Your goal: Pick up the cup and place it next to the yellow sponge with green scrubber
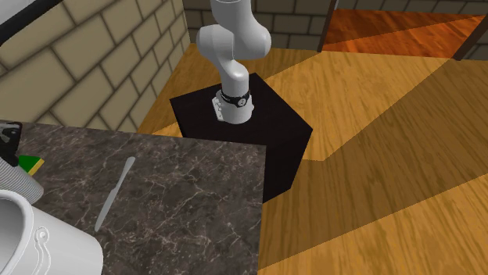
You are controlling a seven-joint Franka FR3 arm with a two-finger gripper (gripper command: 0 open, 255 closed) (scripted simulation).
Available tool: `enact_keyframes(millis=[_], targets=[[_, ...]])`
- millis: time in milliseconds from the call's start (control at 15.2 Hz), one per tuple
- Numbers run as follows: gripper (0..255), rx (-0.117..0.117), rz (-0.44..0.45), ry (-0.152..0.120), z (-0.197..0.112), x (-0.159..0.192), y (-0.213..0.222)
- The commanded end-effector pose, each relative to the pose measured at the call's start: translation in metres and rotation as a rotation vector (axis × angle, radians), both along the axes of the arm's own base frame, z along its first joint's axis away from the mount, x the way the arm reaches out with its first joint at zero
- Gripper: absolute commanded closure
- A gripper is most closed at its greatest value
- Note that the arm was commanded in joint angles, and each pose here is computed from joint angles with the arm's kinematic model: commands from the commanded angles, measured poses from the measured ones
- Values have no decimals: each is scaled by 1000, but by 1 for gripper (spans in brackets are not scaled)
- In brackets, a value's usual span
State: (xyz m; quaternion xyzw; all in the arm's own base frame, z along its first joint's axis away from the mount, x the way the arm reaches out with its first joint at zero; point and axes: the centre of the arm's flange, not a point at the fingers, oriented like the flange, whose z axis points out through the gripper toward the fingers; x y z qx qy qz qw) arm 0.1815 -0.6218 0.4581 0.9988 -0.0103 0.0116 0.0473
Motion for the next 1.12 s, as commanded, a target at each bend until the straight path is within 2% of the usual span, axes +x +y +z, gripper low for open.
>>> enact_keyframes(millis=[0, 726, 1056], targets=[[255, -1, 0, 0, -10, 1, 0], [255, -1, 0, 0, -72, 1, 0], [255, -1, 0, 0, -72, 1, 0]])
